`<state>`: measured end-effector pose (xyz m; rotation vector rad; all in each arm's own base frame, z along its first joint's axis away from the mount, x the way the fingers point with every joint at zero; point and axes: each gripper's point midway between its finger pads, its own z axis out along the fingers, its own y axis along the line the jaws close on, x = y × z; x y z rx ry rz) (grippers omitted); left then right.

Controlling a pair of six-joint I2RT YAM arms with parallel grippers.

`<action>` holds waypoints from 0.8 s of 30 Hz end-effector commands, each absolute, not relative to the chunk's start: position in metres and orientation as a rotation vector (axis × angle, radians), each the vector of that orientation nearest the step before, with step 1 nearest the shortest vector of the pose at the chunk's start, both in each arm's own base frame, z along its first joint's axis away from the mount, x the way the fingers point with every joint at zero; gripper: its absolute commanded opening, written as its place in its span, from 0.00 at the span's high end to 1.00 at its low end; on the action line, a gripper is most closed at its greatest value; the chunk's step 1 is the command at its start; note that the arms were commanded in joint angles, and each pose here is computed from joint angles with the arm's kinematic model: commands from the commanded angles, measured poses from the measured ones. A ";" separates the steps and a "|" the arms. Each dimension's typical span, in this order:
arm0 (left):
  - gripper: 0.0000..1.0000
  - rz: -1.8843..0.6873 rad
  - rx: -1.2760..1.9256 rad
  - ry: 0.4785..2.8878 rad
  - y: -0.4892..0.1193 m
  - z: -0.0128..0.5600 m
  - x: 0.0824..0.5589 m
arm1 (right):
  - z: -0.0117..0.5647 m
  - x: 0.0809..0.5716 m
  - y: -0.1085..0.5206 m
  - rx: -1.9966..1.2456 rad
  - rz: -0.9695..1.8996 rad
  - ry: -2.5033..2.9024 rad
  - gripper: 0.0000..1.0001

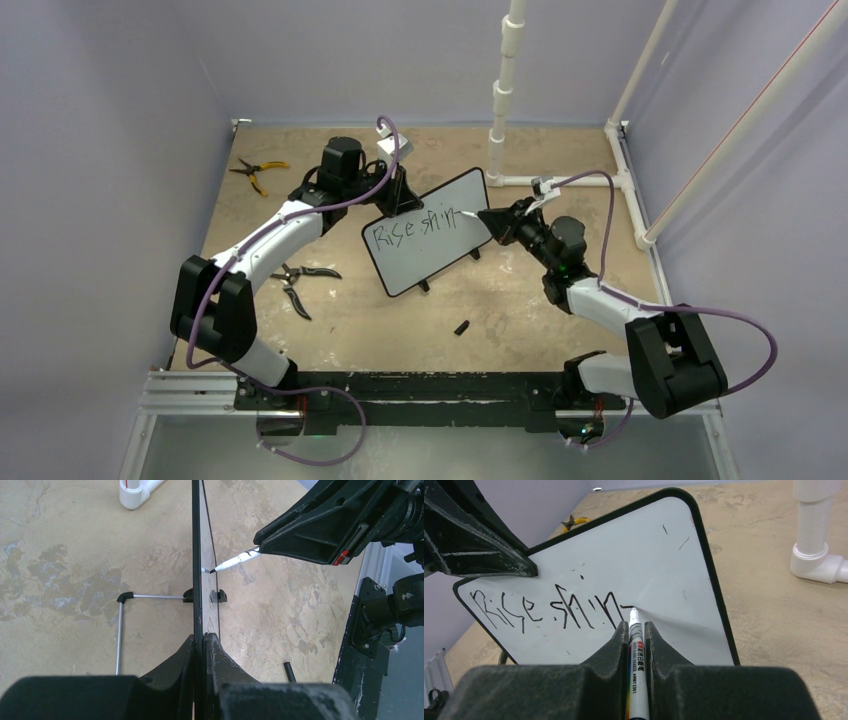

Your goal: Write a sentence on the whiteboard

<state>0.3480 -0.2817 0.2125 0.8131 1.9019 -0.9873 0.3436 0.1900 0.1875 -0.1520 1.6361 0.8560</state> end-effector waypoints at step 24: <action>1.00 -1.008 0.863 1.854 -0.285 0.221 0.339 | 0.220 0.357 0.197 -0.215 0.905 1.540 1.00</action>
